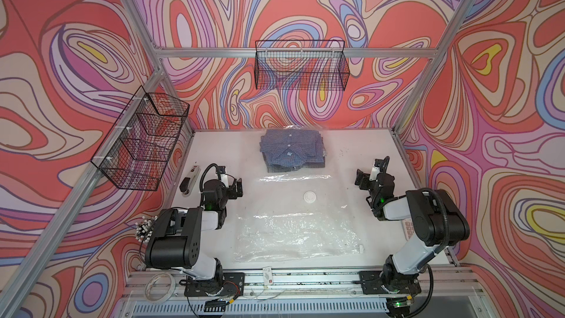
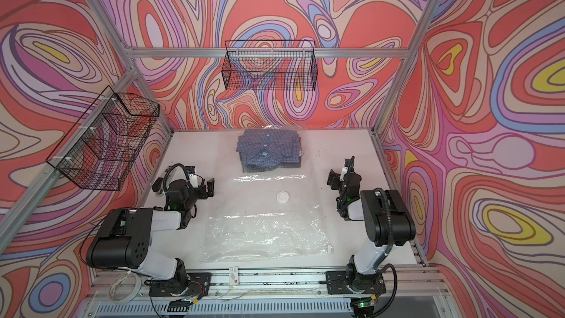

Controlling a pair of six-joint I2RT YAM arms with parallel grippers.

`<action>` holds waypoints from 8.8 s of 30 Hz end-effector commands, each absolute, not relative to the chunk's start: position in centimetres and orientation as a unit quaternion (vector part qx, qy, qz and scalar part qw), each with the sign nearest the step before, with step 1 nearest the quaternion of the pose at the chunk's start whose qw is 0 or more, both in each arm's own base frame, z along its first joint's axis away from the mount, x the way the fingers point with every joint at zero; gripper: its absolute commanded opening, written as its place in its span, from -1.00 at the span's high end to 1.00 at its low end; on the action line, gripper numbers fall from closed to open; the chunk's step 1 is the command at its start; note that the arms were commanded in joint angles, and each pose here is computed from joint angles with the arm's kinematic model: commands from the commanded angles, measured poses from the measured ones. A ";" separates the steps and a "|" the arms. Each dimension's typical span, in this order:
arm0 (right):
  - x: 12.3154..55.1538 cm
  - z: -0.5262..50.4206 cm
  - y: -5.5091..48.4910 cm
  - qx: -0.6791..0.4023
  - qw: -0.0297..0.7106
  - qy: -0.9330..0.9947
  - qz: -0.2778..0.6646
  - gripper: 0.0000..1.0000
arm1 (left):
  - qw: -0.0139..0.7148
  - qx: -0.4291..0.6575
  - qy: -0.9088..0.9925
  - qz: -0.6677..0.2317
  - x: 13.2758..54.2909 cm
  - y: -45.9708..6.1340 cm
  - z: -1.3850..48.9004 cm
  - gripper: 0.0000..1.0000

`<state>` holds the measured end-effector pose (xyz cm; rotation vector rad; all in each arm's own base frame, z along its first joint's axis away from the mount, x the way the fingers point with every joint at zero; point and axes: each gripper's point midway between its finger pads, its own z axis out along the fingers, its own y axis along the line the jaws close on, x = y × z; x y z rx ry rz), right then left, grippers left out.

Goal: Take the shirt out of the vacuum bag
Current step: Open the vacuum bag at the center of the board, then adjust the shirt in the vacuum bag.

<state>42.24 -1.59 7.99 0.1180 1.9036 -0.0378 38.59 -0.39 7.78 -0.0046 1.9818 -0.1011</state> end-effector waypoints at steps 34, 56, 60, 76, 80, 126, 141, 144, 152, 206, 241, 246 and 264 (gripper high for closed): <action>50.7 4.5 14.0 0.047 0.325 0.906 0.265 -0.18 | 0.272 -0.185 0.914 -0.237 40.1 -5.2 9.4 -0.59; 53.3 4.9 9.9 0.064 0.332 0.923 0.185 -0.50 | 0.231 -0.193 0.928 -0.220 43.8 -3.7 5.1 -0.62; 53.6 4.0 11.6 0.058 0.326 0.914 0.235 -0.35 | 0.232 -0.192 0.921 -0.245 44.5 -4.4 4.7 -0.56; 57.1 3.9 16.4 0.047 0.336 0.876 0.343 0.85 | 0.262 -0.178 0.901 -0.298 49.2 -5.6 5.7 1.00; 59.4 3.7 18.6 0.034 0.335 0.872 0.354 0.85 | 0.287 -0.196 0.898 -0.270 50.1 -3.6 6.5 1.00; 36.4 19.5 16.6 0.035 0.373 0.884 0.282 -0.06 | 0.115 0.513 0.850 -0.044 13.2 -22.0 13.7 -0.26; 28.8 15.3 13.7 0.095 0.348 0.886 0.291 -0.16 | 0.023 0.629 0.768 0.118 13.9 -21.9 7.7 -0.27; 28.2 14.1 13.8 0.095 0.335 0.890 0.295 -0.17 | 0.026 0.627 0.765 0.147 14.3 -21.0 6.7 -0.27; 27.5 13.3 11.5 0.111 0.335 0.906 0.232 -0.16 | 0.014 0.632 0.755 0.174 14.5 -21.0 4.8 -0.24; 27.4 14.1 26.3 0.044 0.327 0.851 0.408 0.04 | 0.348 0.328 0.878 -0.020 32.1 -28.3 26.6 1.00; 46.2 8.8 33.1 0.147 0.341 0.805 0.462 -0.02 | 0.440 0.321 0.833 -0.099 31.9 -31.9 36.6 1.00; 49.1 7.5 33.8 0.167 0.340 0.780 0.498 -0.01 | 0.443 0.321 0.831 -0.103 31.9 -32.1 37.2 1.00; 54.7 3.1 35.8 0.217 0.310 0.763 0.523 -0.30 | 0.424 0.327 0.832 -0.144 31.3 -33.3 37.0 1.00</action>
